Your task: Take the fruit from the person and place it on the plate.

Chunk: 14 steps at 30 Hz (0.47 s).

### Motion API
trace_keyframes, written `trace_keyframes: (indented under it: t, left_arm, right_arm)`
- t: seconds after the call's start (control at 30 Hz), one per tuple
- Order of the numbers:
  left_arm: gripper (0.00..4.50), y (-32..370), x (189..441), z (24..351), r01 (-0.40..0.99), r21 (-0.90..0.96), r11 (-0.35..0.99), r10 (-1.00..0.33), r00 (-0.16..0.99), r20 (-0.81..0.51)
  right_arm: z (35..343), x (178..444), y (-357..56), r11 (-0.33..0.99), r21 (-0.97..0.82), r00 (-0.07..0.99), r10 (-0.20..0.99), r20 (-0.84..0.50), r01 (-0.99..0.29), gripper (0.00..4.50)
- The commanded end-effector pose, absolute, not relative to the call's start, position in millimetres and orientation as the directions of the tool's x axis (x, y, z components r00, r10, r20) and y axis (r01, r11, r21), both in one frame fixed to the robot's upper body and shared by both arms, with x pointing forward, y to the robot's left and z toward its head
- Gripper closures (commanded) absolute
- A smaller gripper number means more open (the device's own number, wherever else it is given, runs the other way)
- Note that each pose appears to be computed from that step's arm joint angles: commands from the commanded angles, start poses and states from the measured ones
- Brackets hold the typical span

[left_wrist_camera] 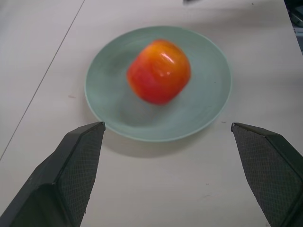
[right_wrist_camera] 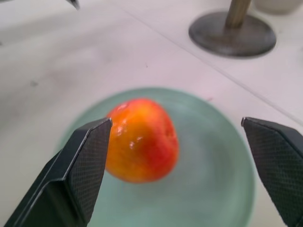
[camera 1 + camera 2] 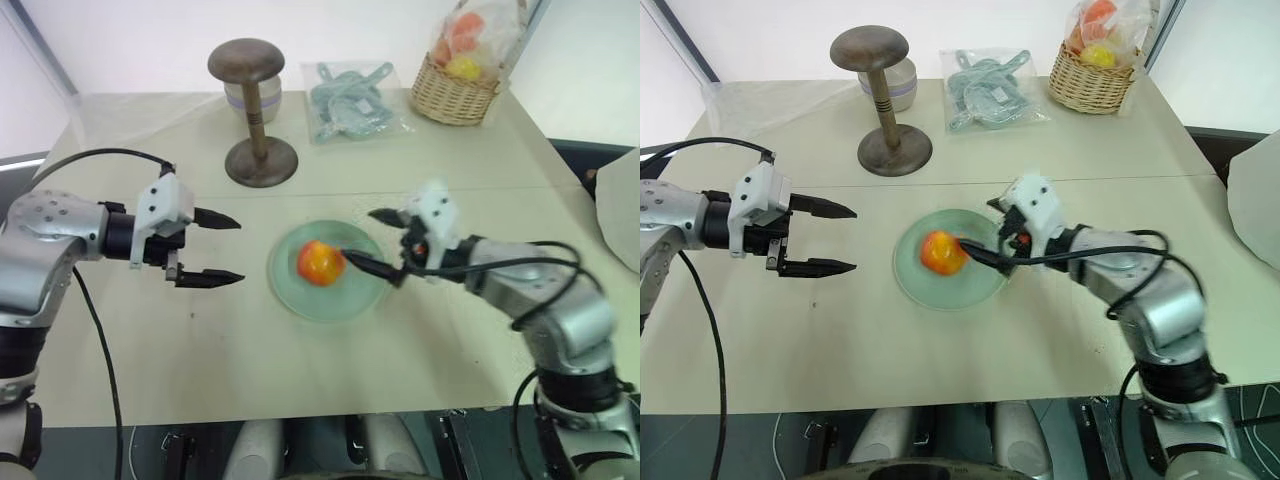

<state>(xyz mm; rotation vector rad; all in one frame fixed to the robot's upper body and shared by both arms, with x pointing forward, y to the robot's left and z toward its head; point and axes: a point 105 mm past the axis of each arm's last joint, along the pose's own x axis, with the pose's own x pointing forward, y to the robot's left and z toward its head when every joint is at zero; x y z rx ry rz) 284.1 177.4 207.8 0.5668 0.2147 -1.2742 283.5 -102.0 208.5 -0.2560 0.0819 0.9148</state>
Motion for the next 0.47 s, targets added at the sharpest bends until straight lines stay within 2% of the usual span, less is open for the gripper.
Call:
trace_keyframes:
  t: [0.03, 0.23, 0.47]
  left_arm:
    - [0.0, 177.8, 285.4, 220.0, 0.932, 0.321, 0.168, -0.846, 0.304, -0.439]
    - [0.0, 175.7, 289.5, 221.8, 0.932, 0.324, 0.161, -0.851, 0.297, -0.433]
    - [0.0, 171.6, 291.2, 222.7, 0.935, 0.323, 0.146, -0.86, 0.281, -0.426]
  right_arm:
    - [232.2, 253.7, -123.3, 0.554, -0.227, 0.593, 0.785, -0.179, -0.801, 0.03]
    - [225.2, 230.8, -156.7, 0.598, -0.26, 0.652, 0.696, -0.301, -0.758, 0.03]
    - [222.6, 225.1, -160.7, 0.632, -0.249, 0.679, 0.674, -0.291, -0.734, 0.03]
